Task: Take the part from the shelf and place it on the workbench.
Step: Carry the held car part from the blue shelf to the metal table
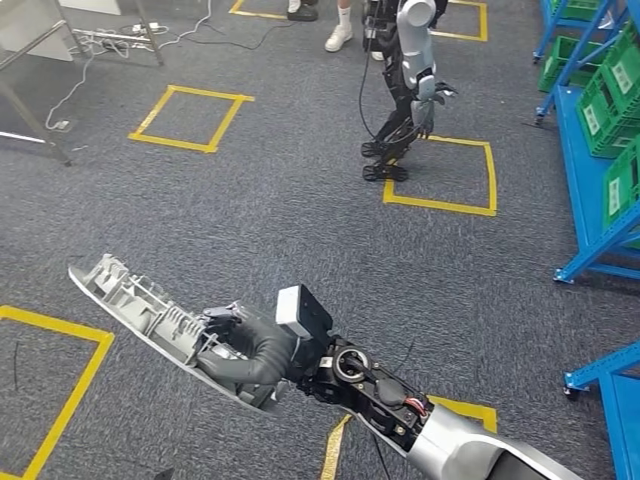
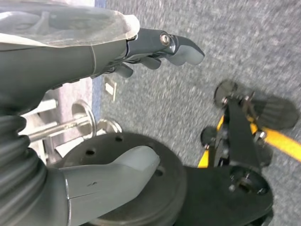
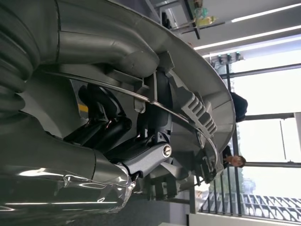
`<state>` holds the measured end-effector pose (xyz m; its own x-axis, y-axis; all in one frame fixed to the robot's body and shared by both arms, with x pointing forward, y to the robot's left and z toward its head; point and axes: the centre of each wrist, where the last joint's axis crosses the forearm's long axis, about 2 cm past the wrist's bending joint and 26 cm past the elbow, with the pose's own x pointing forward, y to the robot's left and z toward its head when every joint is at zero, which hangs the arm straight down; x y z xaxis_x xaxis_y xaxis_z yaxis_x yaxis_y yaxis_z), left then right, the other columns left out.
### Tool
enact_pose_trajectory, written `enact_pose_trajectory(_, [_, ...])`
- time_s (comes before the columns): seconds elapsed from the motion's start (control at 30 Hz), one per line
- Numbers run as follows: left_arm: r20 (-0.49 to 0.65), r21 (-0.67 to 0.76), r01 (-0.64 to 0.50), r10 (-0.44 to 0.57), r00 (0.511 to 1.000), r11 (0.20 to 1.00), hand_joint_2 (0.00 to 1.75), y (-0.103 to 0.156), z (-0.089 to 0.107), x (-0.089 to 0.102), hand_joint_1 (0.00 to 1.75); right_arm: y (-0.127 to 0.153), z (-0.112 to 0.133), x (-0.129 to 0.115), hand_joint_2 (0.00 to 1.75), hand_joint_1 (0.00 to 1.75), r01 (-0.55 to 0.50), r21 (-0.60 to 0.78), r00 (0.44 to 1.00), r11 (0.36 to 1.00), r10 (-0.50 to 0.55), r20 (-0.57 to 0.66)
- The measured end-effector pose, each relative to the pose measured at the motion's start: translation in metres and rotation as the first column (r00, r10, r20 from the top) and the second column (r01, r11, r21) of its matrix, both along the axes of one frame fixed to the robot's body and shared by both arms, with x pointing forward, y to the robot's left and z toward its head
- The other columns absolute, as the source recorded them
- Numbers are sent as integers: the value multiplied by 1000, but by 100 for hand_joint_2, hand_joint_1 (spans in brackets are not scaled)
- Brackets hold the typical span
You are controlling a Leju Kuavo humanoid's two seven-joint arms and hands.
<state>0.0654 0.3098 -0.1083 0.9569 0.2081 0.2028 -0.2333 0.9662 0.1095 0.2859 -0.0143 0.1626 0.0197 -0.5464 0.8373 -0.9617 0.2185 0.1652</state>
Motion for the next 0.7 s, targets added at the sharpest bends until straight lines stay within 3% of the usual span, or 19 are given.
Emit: enact_pose_trajectory(0.7, [31, 14, -1, 0, 1000, 1000, 175, 8, 1, 3, 0, -5, -4, 3, 175, 175, -8, -64, 999, 998, 10, 40])
